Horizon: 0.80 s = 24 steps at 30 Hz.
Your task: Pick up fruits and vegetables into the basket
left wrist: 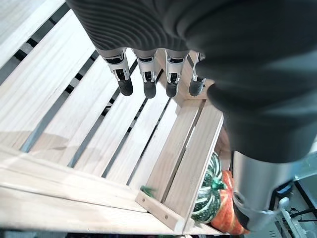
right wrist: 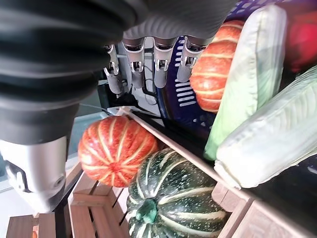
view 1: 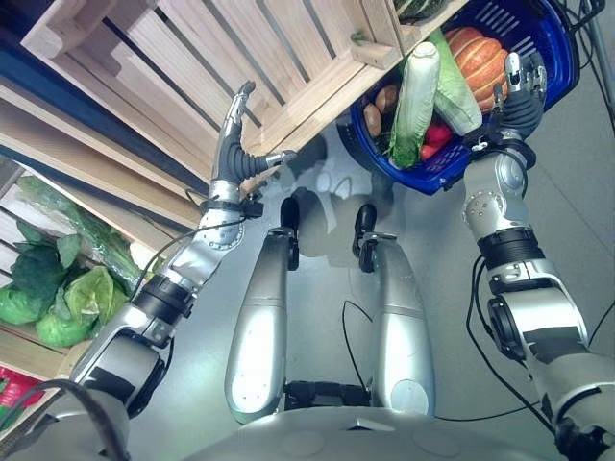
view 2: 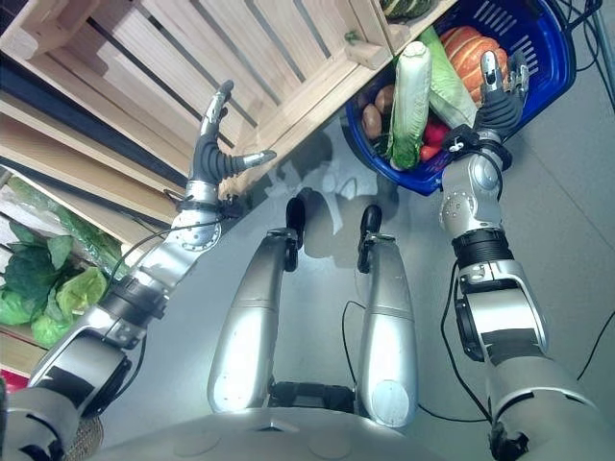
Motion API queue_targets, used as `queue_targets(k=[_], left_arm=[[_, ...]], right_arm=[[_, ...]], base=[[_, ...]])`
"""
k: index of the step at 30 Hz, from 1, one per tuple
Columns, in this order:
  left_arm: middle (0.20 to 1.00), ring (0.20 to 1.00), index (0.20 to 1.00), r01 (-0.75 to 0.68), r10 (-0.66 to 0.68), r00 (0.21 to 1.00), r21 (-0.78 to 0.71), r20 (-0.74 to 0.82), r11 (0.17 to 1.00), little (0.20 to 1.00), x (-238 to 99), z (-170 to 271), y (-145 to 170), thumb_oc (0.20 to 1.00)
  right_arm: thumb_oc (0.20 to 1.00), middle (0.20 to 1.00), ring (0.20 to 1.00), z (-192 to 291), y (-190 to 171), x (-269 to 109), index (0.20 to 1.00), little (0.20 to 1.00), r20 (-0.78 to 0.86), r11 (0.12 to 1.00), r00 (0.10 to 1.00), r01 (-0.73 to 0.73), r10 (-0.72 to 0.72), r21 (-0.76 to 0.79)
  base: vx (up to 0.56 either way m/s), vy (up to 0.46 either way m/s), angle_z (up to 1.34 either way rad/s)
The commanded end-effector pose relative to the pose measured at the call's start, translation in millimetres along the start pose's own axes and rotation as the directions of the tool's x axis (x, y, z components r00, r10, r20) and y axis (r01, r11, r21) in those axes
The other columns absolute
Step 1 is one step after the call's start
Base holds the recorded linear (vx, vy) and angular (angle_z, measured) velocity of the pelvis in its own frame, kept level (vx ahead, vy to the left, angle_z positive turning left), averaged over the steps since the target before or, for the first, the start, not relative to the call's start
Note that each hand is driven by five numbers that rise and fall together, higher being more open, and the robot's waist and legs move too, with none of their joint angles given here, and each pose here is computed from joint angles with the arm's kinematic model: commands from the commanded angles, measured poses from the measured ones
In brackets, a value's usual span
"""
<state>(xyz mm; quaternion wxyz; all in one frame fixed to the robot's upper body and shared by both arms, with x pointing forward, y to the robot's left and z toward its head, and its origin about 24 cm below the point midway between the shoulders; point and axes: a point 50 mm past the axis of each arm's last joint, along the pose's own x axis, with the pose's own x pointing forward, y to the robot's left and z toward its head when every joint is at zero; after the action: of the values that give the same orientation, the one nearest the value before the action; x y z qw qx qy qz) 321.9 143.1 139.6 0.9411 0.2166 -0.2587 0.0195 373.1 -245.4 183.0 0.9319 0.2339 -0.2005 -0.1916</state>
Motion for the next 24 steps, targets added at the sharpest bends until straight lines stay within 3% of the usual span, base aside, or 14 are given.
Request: queue_targets(k=[1, 8, 15, 19, 24], left_arm=[[1.000, 1.000, 1.000, 0.016, -0.009, 0.998, -0.132, 0.055, 0.991, 1.000, -7, 13, -7, 1.000], [1.000, 1.000, 1.000, 0.068, -0.076, 0.996, -0.129, -0.053, 0.989, 1.000, -23, -10, -4, 1.000], [1.000, 1.000, 1.000, 0.197, -0.218, 0.954, -0.119, -0.204, 0.973, 1.000, -54, -42, -13, 1.000], [1.000, 1.000, 1.000, 0.292, -0.325, 0.879, -0.144, -0.350, 0.945, 1.000, -97, -69, -21, 1.000], [1.000, 1.000, 1.000, 0.333, -0.382, 0.791, -0.188, -0.478, 0.924, 1.000, -134, -91, -25, 1.000]], right_arm=[[1.000, 1.000, 1.000, 14, -10, 3, 1.000, 1.000, 0.051, 0.999, 0.997, 0.053, -0.052, -0.014], [1.000, 1.000, 1.000, -27, -37, -20, 1.000, 1.000, -0.071, 0.974, 0.976, 0.199, -0.208, -0.112], [1.000, 1.000, 1.000, -78, -59, -74, 1.000, 1.000, -0.174, 0.933, 0.951, 0.195, -0.255, -0.301], [1.000, 1.000, 1.000, -109, -106, -132, 1.000, 1.000, -0.306, 0.904, 0.893, 0.205, -0.329, -0.374], [1.000, 1.000, 1.000, -125, -129, -170, 1.000, 1.000, -0.408, 0.879, 0.852, 0.116, -0.327, -0.463]], base=[[0.03, -0.060, 0.05], [0.02, -0.059, 0.05], [0.05, -0.023, -0.03], [0.09, 0.006, -0.04], [0.06, 0.016, -0.02]])
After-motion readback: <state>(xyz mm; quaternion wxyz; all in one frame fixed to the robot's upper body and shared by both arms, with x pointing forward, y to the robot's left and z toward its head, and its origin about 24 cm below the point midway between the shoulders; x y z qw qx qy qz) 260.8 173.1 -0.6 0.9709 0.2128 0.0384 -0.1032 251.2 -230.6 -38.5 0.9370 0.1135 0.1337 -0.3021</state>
